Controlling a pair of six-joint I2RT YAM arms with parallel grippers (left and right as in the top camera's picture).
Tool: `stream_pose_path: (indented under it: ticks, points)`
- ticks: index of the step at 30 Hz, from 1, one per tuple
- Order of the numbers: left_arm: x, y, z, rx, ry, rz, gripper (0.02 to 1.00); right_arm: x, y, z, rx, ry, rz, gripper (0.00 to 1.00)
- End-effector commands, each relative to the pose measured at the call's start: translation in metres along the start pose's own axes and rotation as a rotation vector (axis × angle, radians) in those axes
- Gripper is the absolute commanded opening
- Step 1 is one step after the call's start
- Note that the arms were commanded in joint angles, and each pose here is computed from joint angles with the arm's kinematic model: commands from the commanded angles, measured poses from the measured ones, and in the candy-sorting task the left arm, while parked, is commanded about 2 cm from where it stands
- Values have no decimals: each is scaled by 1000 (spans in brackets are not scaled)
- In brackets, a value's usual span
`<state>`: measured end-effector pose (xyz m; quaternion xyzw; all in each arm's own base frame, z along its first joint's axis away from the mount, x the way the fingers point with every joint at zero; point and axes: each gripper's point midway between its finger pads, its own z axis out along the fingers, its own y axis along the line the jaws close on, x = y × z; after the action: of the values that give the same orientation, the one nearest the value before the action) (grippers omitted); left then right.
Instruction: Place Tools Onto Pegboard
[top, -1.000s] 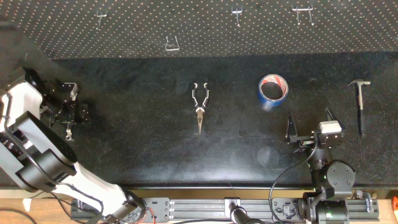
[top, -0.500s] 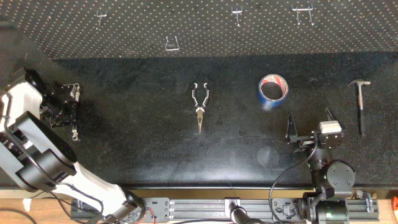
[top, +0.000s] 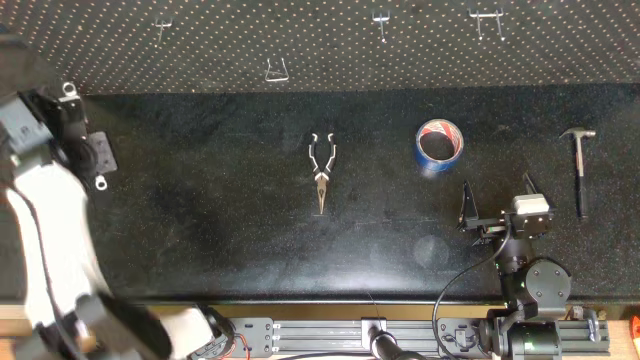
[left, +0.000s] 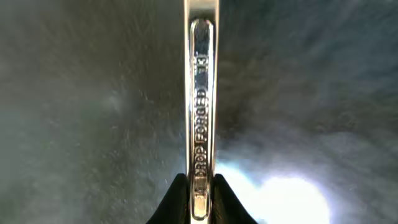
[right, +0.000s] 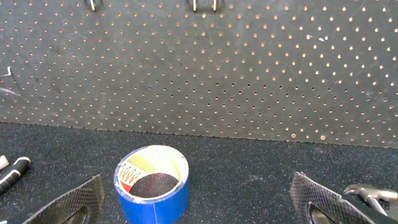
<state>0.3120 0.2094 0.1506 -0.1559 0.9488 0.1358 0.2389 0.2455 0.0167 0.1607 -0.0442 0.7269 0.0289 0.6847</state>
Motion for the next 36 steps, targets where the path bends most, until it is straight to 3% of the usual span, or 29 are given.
stream_pose_path:
  ticks: [1,3,6,13,16,21,24,36]
  points:
    - [15,-45,-42,-29,-264,18,29,1,1,0,-5,-1,-15,978]
    - [6,-85,-66,37,-374,98,29,1,1,0,-5,-1,-15,978]
    - [-17,-117,-86,78,-494,106,29,1,1,0,-5,-1,-15,978]
    - [-52,-126,-84,102,-518,82,27,1,1,0,-5,-1,-15,978]
    - [-53,-141,-80,175,-503,102,27,1,1,0,-5,-1,-15,976]
    - [-51,-142,-79,184,-492,88,27,1,1,0,-5,-1,-15,978]
    - [-47,-153,-80,252,-480,107,29,1,1,0,-5,-1,-15,978]
    - [-47,-156,-65,243,-451,109,27,1,1,0,-5,-1,-15,978]
